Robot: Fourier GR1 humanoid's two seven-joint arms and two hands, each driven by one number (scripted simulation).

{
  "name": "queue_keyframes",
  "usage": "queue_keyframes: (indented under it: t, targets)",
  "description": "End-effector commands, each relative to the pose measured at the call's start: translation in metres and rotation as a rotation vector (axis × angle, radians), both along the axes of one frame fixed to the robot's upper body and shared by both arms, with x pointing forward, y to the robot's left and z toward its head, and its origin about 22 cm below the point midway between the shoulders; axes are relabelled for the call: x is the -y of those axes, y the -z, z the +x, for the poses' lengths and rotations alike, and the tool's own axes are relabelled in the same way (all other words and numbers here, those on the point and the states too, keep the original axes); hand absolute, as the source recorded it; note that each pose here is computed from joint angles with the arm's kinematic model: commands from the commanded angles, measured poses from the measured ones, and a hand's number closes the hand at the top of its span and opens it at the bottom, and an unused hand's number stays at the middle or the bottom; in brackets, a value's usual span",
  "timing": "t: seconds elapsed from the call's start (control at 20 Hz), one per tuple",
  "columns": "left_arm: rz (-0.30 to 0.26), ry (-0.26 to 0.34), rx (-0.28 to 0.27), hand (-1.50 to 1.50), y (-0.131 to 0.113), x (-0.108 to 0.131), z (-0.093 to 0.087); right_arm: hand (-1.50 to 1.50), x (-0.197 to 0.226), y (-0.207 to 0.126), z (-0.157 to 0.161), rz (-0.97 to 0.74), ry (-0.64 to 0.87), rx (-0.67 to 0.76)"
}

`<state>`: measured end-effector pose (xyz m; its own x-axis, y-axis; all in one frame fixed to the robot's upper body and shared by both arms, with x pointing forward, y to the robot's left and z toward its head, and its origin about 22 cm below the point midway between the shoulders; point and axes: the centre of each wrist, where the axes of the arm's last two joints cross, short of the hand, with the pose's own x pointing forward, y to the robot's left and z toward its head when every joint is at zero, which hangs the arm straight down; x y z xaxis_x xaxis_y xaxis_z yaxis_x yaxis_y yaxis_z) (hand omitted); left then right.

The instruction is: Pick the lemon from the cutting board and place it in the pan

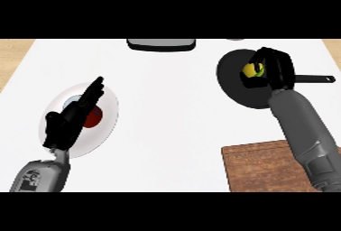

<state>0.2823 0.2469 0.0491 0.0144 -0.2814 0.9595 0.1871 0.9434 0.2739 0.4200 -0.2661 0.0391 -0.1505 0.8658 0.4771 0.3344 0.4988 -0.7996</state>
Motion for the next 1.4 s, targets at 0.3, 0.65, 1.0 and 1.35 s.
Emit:
queue_keyframes:
  t: [0.3, 0.65, 1.0, 1.35]
  targets:
    - [-0.009, 0.044, 0.012, 0.0, -0.014, 0.016, 0.003, -1.5, 0.026, -0.013, 0.016, 0.027, 0.121, -0.353]
    - [-0.009, 0.045, 0.017, 0.0, -0.007, 0.013, 0.007, -1.5, 0.021, 0.005, 0.009, 0.259, 0.059, -0.243]
    - [-0.01, 0.058, 0.038, 0.0, -0.003, 0.021, 0.0, -1.5, 0.049, -0.013, 0.01, 0.6, -0.019, -0.076]
    - [0.008, 0.024, 0.011, 0.0, -0.007, 0.01, 0.002, -1.5, 0.112, 0.007, -0.023, 0.742, -0.112, -0.113]
